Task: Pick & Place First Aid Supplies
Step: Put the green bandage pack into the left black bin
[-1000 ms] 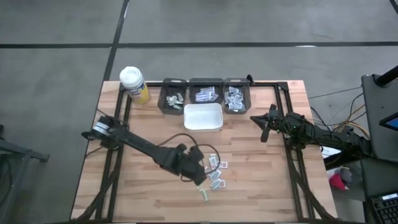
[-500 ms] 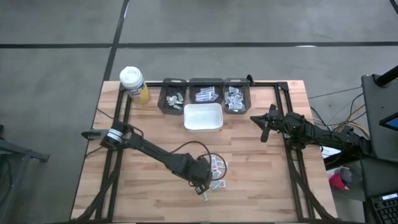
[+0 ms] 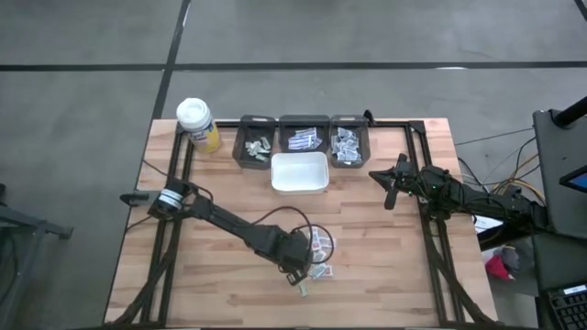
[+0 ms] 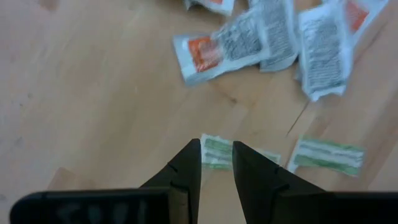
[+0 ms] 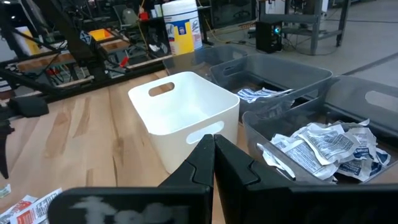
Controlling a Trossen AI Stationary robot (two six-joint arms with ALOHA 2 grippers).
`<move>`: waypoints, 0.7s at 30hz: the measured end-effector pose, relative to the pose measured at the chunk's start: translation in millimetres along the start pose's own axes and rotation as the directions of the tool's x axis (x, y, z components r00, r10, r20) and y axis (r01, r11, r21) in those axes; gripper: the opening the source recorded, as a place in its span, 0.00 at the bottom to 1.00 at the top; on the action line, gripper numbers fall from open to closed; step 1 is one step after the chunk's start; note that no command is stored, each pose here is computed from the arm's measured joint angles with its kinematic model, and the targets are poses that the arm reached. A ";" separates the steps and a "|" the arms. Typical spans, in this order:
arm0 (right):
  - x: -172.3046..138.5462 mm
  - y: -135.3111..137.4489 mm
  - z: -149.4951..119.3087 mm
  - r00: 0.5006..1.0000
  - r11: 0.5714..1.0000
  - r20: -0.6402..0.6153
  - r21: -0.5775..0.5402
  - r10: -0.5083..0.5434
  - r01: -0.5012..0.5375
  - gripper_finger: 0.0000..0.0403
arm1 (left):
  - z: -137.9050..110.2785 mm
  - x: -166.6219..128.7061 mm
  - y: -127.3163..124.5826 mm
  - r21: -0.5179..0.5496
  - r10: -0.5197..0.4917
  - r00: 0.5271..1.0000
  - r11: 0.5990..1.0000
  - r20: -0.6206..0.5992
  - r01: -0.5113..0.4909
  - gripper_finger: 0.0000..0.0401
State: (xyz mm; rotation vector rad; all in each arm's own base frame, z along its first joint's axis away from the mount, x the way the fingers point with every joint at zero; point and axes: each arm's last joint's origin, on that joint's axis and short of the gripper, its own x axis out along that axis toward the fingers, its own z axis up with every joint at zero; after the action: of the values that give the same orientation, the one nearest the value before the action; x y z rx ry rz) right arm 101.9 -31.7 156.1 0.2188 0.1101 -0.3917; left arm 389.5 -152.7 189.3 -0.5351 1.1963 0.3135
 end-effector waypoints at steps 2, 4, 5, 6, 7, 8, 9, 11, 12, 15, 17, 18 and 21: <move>0.0 0.0 0.0 1.000 1.000 0.000 0.000 0.000 0.000 0.02 | -2.4 2.7 2.3 0.000 0.000 1.000 1.000 -0.027 0.000 0.21; 0.0 0.0 0.0 1.000 1.000 0.000 0.000 0.000 0.000 0.02 | -4.1 5.2 3.7 -0.006 -0.007 0.999 1.000 -0.044 0.006 0.21; 0.0 0.0 0.0 1.000 1.000 0.000 0.000 0.000 0.000 0.02 | -4.2 6.1 3.9 -0.009 -0.017 0.999 1.000 -0.051 0.016 0.21; 0.0 0.0 0.0 1.000 1.000 0.000 0.000 0.000 0.000 0.02 | -4.3 7.1 3.7 -0.010 -0.026 0.998 1.000 -0.050 0.026 0.21; 0.0 0.0 0.0 1.000 1.000 0.000 0.000 0.000 0.000 0.02 | -4.2 7.7 3.5 -0.011 -0.035 0.998 0.999 -0.052 0.035 0.21; 0.0 0.0 0.0 1.000 1.000 0.000 0.000 0.000 0.000 0.02 | -4.1 7.9 3.3 -0.012 -0.040 0.998 0.999 -0.052 0.040 0.21; 0.0 0.0 0.1 1.000 1.000 0.000 0.000 0.000 0.000 0.02 | -3.7 8.0 3.0 -0.012 -0.044 0.998 0.999 -0.049 0.043 0.21; 0.0 0.0 0.0 1.000 1.000 0.000 0.000 0.000 0.000 0.02 | -3.4 8.1 3.2 -0.013 -0.044 0.998 0.999 -0.048 0.043 0.21; 0.0 0.0 0.0 1.000 1.000 0.000 0.000 0.000 0.000 0.02 | -3.4 8.1 3.2 -0.010 -0.044 0.998 0.999 -0.048 0.044 0.21; 0.0 0.0 0.0 1.000 1.000 0.000 0.000 0.000 0.000 0.02 | -3.5 8.5 3.9 -0.005 -0.040 0.998 0.999 -0.048 0.040 0.21; 0.0 0.0 0.0 1.000 1.000 0.000 0.000 0.000 0.000 0.02 | -4.9 11.2 6.6 -0.012 -0.030 0.998 0.999 -0.053 0.030 0.21; 0.0 0.0 0.1 1.000 1.000 0.000 0.000 0.000 0.000 0.02 | -6.2 13.1 8.6 -0.018 -0.022 0.998 1.000 -0.059 0.021 0.21; 0.0 0.0 0.0 1.000 1.000 0.000 0.000 0.000 0.000 0.02 | -9.1 20.9 12.7 -0.030 -0.029 0.998 0.999 -0.053 0.027 0.21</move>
State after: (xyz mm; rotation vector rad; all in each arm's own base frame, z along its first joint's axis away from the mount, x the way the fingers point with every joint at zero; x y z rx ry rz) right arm 101.9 -31.7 156.1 0.2187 0.1102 -0.3918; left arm 383.1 -148.1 164.4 -0.5880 1.2360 0.2950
